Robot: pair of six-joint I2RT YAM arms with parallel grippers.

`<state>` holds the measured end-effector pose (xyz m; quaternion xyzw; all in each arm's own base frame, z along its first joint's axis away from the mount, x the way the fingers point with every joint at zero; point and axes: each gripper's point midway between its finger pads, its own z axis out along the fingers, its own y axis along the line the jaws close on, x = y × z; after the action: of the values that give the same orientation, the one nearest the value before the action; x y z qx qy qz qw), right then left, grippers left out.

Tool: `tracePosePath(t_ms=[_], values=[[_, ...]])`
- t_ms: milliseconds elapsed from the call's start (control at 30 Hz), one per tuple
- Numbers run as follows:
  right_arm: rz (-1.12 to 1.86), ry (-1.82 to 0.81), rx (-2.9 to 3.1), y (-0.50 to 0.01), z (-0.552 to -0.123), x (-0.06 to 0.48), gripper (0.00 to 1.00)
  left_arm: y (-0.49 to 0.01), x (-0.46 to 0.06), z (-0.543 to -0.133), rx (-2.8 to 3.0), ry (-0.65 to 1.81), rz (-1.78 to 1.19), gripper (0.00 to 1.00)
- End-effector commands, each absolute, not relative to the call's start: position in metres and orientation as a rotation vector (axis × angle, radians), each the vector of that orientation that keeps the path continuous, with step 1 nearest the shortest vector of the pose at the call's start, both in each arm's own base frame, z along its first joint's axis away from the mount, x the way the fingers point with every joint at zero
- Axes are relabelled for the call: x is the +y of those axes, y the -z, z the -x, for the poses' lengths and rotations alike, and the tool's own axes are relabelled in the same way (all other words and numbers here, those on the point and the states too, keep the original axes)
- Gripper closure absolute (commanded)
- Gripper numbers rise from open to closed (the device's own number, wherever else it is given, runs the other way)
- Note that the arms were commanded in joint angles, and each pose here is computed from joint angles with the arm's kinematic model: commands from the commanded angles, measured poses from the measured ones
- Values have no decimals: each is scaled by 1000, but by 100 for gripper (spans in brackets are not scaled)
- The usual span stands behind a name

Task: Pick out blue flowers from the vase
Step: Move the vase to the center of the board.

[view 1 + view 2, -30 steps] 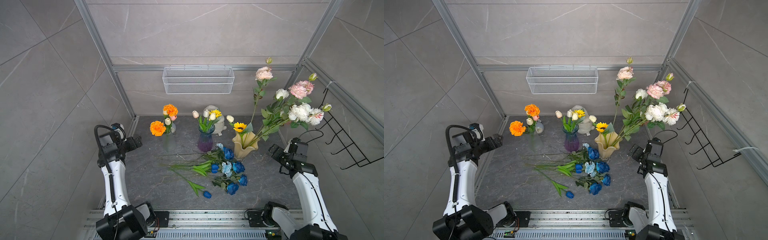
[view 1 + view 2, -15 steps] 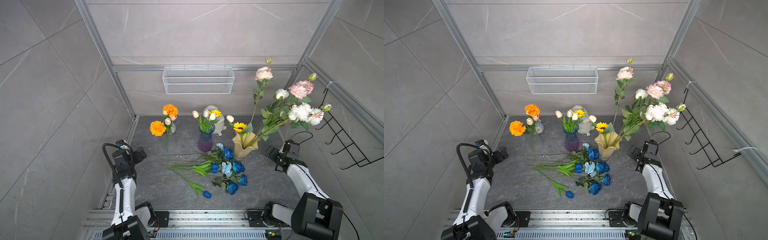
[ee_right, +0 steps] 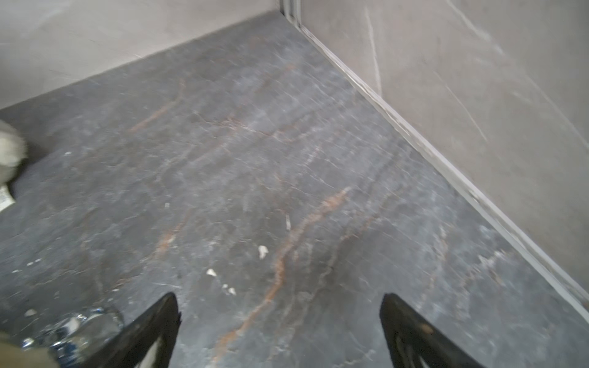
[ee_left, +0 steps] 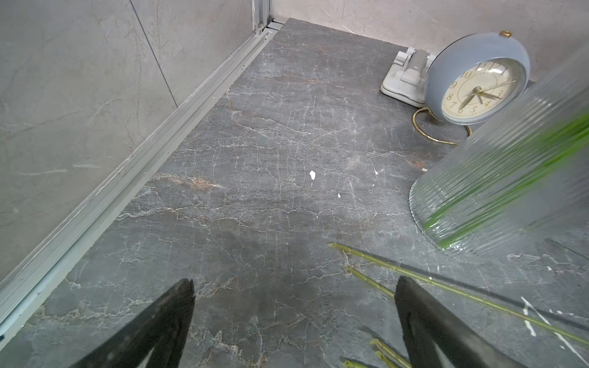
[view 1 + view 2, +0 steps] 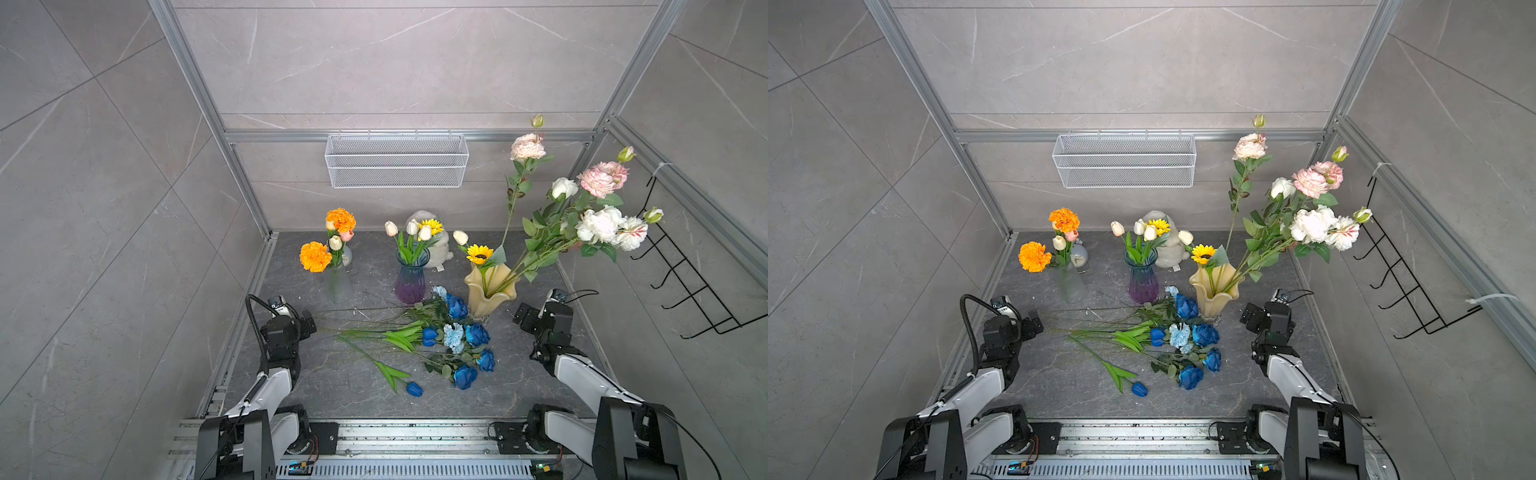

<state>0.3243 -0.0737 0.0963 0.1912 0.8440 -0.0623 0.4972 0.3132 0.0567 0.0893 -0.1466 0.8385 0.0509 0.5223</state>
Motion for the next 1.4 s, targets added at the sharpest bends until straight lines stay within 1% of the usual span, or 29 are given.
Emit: tracePosePath(t_ms=[0, 133, 367, 500, 867, 1167, 1367], values=[[-428, 207, 1898, -120, -336, -74, 0, -124, 66, -329, 1828, -169, 357, 0], [-355, 205, 1870, -120, -347, -53, 0, -125, 59, -338, 1809, -168, 316, 0], [-329, 248, 1793, -122, -360, -37, 0, -117, 49, -352, 1813, -142, 242, 0], [-256, 271, 1805, -120, -366, -22, 0, -107, 45, -360, 1831, -130, 212, 0], [-187, 220, 1768, -121, -365, -10, 0, -90, 32, -375, 1900, -89, 130, 0], [-78, 158, 1796, -114, -373, 8, 0, -87, 24, -384, 1950, -56, 74, 0], [-71, 156, 1800, -113, -374, 9, 0, -86, 23, -384, 1958, -53, 70, 0]])
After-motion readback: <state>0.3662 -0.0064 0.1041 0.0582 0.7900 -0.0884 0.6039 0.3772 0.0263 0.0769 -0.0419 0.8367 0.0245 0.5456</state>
